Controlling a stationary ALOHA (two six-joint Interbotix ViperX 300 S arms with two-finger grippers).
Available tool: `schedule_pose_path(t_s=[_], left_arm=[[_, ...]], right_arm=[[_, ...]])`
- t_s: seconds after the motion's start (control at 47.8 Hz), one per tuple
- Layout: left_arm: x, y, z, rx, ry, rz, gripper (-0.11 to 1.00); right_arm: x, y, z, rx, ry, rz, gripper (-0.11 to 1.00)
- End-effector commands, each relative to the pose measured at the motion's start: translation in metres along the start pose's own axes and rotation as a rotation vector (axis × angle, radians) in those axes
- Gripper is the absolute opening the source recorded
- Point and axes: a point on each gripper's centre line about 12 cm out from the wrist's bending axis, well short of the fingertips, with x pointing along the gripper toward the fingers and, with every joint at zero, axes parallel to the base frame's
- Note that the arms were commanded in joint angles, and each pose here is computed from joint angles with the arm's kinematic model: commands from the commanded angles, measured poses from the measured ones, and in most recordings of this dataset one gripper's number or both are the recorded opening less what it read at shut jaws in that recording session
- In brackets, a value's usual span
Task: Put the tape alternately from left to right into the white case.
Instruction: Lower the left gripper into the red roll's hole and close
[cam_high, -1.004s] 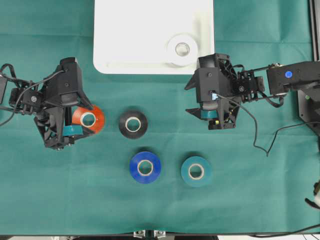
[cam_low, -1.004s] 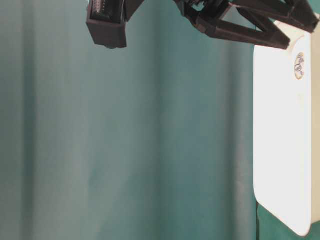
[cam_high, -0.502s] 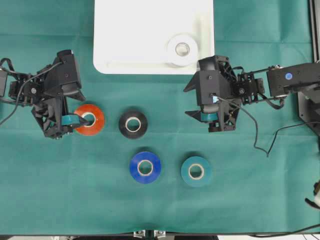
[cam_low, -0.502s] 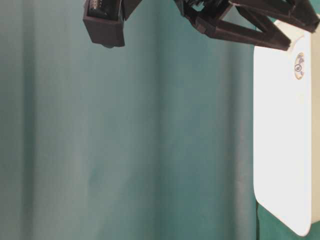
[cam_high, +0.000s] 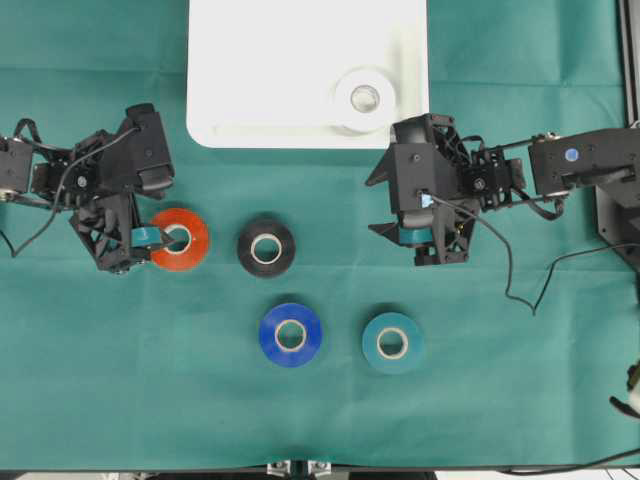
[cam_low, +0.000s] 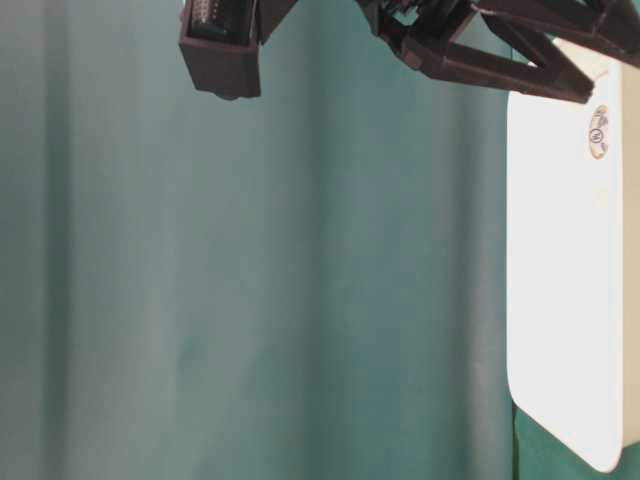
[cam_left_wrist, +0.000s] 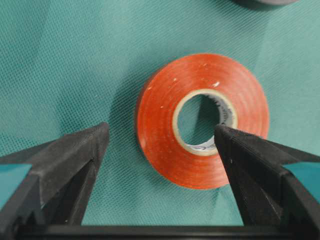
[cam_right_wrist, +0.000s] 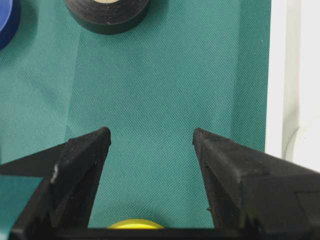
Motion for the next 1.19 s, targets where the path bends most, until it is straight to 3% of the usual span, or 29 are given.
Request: schedule_pose_path(t_s=[0.0,0.857,0.92,1.087,1.171], left_arm=[[0.0,-0.001,0.007,-0.006,-0.019,-0.003,0.59],[0.016,0.003,0.009,-0.011,0.018,0.02,0.55],[0.015,0.003,0.01,-0.009,0.016,0.02,0.48],[0.015,0.002,0.011,-0.006,0.014,0.019,0.11],[0.015,0.002,0.011,-0.008,0.012,0.018,-0.01]], right_arm=[[-0.003,0.001,0.008,0.0,-0.029,0.005,0.74],[0.001,0.001,0.006,0.001,-0.019,0.006,0.74],[0.001,0.001,0.006,0.001,-0.019,0.006,0.74],[0.001,0.002,0.006,0.0,-0.021,0.007,0.74],[0.001,0.002,0.006,0.0,-0.019,0.007,0.74]])
